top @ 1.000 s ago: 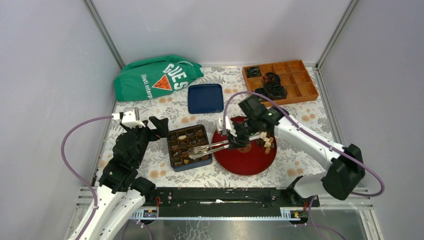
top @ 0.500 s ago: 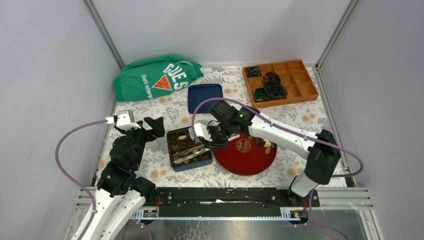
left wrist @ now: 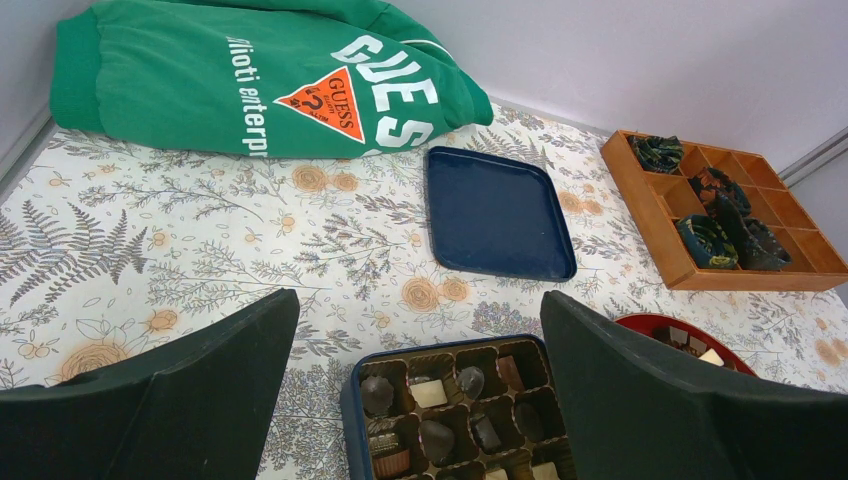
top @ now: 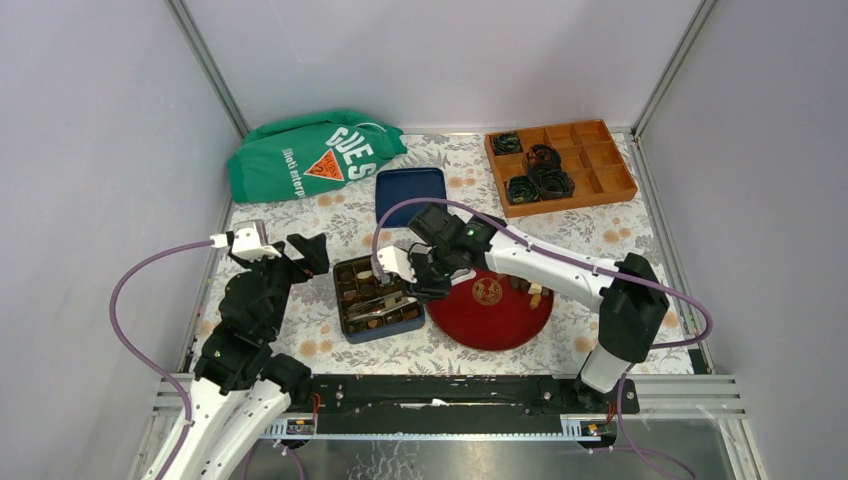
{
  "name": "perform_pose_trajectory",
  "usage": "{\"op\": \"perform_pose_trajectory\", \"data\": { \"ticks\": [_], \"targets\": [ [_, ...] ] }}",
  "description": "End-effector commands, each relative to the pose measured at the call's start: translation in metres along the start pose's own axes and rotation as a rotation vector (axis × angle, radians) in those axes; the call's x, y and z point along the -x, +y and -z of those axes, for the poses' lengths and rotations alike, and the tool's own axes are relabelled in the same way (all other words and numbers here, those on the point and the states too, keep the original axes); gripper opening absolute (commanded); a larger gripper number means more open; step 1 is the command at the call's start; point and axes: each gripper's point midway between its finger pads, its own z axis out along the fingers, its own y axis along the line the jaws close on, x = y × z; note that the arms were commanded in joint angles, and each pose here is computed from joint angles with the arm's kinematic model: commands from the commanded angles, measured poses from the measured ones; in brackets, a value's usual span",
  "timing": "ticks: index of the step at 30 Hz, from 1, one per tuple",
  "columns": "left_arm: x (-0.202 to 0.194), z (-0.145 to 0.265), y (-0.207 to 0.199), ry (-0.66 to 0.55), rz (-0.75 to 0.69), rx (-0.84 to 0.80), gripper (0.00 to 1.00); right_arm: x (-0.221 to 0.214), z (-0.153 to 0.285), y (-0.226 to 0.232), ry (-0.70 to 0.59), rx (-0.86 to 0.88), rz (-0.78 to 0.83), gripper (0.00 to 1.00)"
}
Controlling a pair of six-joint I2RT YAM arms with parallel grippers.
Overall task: Pack the chocolate
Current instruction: Place the fake chocolate in the packing box.
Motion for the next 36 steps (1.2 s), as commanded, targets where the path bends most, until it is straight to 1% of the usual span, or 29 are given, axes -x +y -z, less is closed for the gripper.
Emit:
{"op": "perform_pose_trajectory", "data": {
  "ticks": [1,7,12,21,30,36],
  "targets": [
    [0.010,-0.001,0.001,-0.049,0.026,0.008,0.99,0.028,0.005,-0.007,-0.063,-0.028,0.028,0.13],
    [0.009,-0.001,0.001,-0.045,0.025,0.008,0.99,0.027,0.000,-0.002,-0.053,-0.012,0.030,0.19],
    [0.008,-0.001,0.001,-0.043,0.023,0.008,0.99,0.028,0.000,-0.003,-0.051,-0.016,0.020,0.28],
    [0.009,-0.001,0.000,-0.043,0.024,0.005,0.99,0.028,-0.001,-0.004,-0.049,-0.018,-0.001,0.40],
    [0.009,-0.002,0.000,-0.043,0.024,0.004,0.99,0.030,0.001,-0.002,-0.052,-0.013,-0.009,0.45],
    [0.007,-0.002,0.000,-0.039,0.022,0.004,0.99,0.038,0.012,0.004,-0.073,0.001,-0.012,0.42]
  ]
}}
